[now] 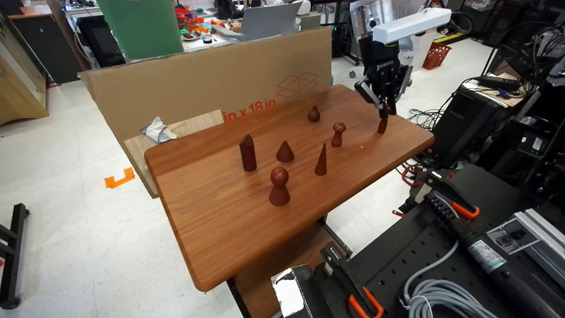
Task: Move the object on the right to the front
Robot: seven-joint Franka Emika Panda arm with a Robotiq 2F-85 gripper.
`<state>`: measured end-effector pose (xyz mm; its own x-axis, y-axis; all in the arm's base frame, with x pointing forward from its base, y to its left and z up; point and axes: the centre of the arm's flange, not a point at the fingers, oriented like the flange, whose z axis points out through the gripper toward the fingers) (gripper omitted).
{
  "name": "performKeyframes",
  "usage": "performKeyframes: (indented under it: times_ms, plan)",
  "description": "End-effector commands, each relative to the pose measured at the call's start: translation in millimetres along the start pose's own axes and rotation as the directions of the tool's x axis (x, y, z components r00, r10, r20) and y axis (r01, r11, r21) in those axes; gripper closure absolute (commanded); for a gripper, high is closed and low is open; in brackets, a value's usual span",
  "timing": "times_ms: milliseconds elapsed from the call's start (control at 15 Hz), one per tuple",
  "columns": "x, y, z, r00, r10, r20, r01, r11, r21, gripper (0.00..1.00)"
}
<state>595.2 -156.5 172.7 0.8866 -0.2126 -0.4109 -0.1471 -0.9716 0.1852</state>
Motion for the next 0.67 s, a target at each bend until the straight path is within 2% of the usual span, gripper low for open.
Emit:
performKeyframes:
  times_ms: [0, 333, 600]
  plan:
    - [-20.3, -4.3, 13.6, 1.0, -0.005, 0.014, 0.005, 1.0, -0.021, 0.95]
    - [-39.5, -4.5, 17.3, 1.0, -0.023, 0.013, 0.023, 1.0, -0.018, 0.95]
    - [-41.8, -5.3, 22.9, 1.0, -0.013, 0.02, 0.013, 1.0, -0.015, 0.95]
